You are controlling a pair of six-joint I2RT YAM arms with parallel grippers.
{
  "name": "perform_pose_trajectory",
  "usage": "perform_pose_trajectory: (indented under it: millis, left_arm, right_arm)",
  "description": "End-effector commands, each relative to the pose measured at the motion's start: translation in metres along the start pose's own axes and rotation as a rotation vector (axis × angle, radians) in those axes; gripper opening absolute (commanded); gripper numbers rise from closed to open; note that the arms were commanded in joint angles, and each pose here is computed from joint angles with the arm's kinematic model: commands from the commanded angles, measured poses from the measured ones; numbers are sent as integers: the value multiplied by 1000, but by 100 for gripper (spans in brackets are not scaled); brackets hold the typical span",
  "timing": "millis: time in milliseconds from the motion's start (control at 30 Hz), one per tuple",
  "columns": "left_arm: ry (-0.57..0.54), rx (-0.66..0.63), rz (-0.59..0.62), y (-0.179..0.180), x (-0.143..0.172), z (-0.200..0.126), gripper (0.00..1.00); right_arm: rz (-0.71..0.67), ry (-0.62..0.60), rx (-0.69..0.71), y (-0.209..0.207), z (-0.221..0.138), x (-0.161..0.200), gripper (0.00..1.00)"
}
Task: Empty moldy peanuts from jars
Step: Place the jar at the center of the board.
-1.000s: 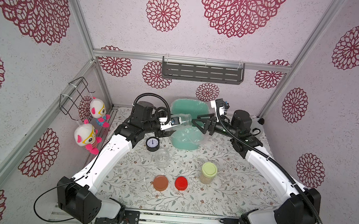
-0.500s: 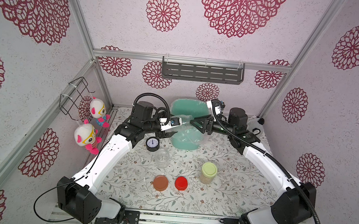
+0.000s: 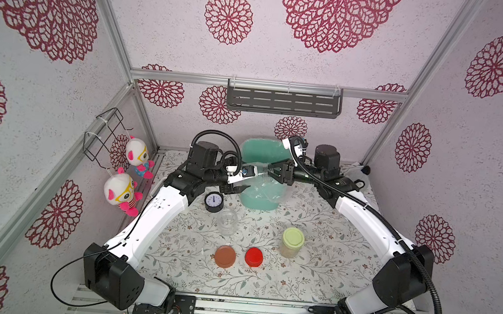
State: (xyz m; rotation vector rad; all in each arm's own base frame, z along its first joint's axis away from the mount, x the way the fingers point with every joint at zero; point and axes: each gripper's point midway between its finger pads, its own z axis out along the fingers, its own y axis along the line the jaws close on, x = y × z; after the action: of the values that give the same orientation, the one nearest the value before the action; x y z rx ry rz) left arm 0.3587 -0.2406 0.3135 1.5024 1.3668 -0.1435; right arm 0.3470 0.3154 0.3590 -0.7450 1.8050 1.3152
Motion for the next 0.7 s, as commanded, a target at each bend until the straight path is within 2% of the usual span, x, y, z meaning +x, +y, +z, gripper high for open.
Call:
perform_pose_trajectory:
  millis: [0, 133, 400, 600, 667]
  left_arm:
    - [-35, 9, 32, 1, -12, 1, 0]
    - [-27, 4, 32, 2, -10, 3, 0]
    - [-24, -8, 24, 1, -5, 6, 13]
    - [-14, -21, 16, 2, -1, 6, 25]
    - [-10, -28, 12, 2, 0, 7, 38]
  right_arm:
    - [-38, -3, -23, 8, 0, -9, 38]
    - [-36, 2, -32, 9, 1, -8, 34]
    - [-32, 2, -36, 9, 1, -7, 22]
    - [-25, 8, -31, 8, 1, -5, 15]
    - [-27, 7, -31, 9, 1, -5, 10]
